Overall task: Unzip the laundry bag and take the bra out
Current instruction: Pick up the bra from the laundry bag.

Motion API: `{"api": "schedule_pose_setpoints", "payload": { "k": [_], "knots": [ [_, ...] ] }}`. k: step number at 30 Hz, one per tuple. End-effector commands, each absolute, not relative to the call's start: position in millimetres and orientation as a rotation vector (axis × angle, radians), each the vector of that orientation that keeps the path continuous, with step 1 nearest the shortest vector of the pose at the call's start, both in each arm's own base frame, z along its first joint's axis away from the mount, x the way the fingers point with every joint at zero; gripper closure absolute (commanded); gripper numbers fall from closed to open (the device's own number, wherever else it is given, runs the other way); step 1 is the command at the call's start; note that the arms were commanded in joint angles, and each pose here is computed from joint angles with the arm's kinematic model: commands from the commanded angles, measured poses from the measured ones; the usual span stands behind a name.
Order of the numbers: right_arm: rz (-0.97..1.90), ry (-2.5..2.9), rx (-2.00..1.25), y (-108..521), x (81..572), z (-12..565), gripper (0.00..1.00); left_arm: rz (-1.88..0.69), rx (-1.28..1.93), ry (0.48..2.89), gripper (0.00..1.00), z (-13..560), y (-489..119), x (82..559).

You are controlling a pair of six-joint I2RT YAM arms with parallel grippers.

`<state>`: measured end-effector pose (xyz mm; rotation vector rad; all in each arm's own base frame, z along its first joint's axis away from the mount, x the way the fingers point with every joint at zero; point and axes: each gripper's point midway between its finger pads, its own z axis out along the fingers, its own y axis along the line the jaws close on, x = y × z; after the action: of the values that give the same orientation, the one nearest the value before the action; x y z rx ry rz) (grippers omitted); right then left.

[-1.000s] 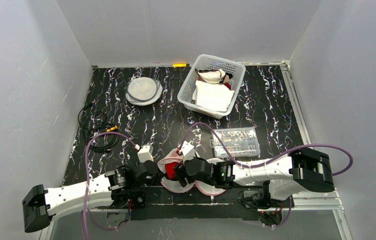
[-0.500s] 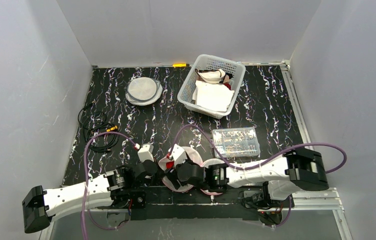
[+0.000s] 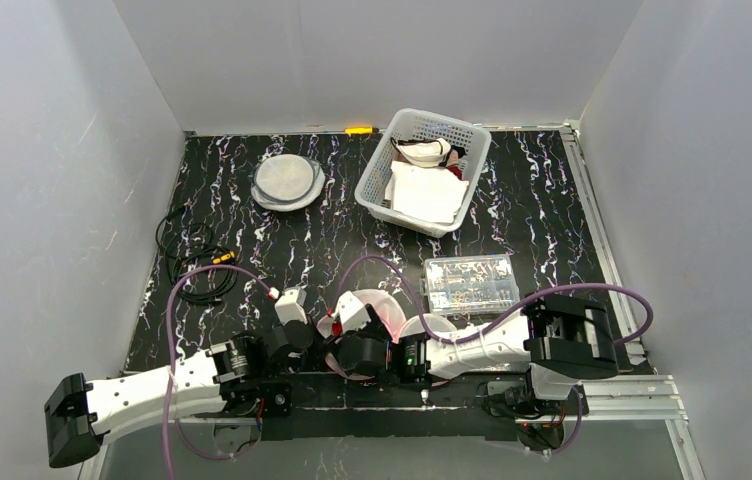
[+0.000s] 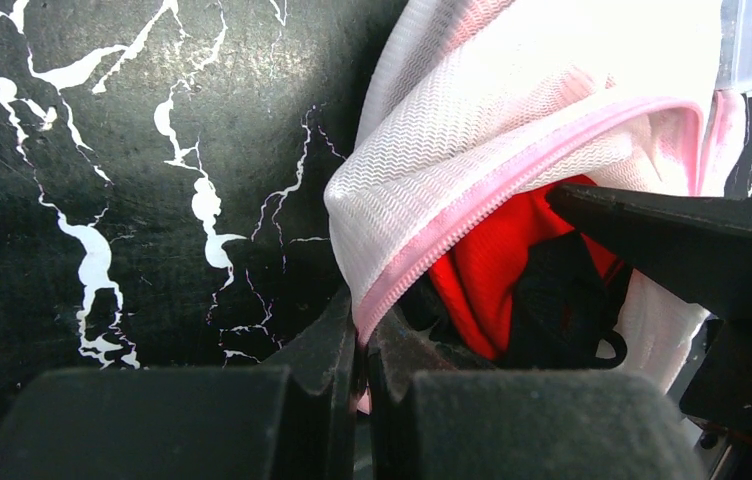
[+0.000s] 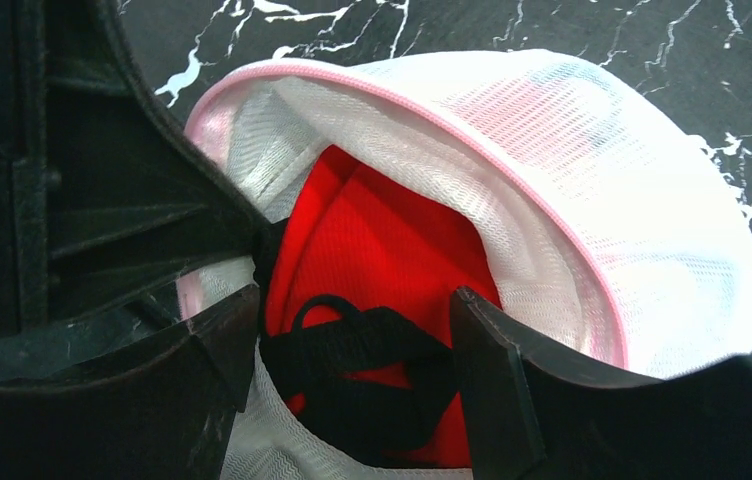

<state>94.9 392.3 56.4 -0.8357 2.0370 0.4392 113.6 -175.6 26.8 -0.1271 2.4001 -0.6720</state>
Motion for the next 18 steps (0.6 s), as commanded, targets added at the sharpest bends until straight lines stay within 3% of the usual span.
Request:
{"api": "schedule_pose_setpoints", "payload": {
  "k": [1, 12, 18],
  "knots": [
    [0.448, 1.989, -0.686, 405, 109, 79, 0.25, -0.658, -0.125, 2.405, 1.0, 22, -172, 112],
    [0.515, 1.928, -0.649, 413, 112, 100, 0.17, -0.657, -0.119, 2.409, 1.0, 21, -172, 112],
    [0.417, 1.949, -0.715, 415, 114, 91, 0.19, -0.662, -0.119, 2.402, 1.0, 24, -173, 112]
  ]
}}
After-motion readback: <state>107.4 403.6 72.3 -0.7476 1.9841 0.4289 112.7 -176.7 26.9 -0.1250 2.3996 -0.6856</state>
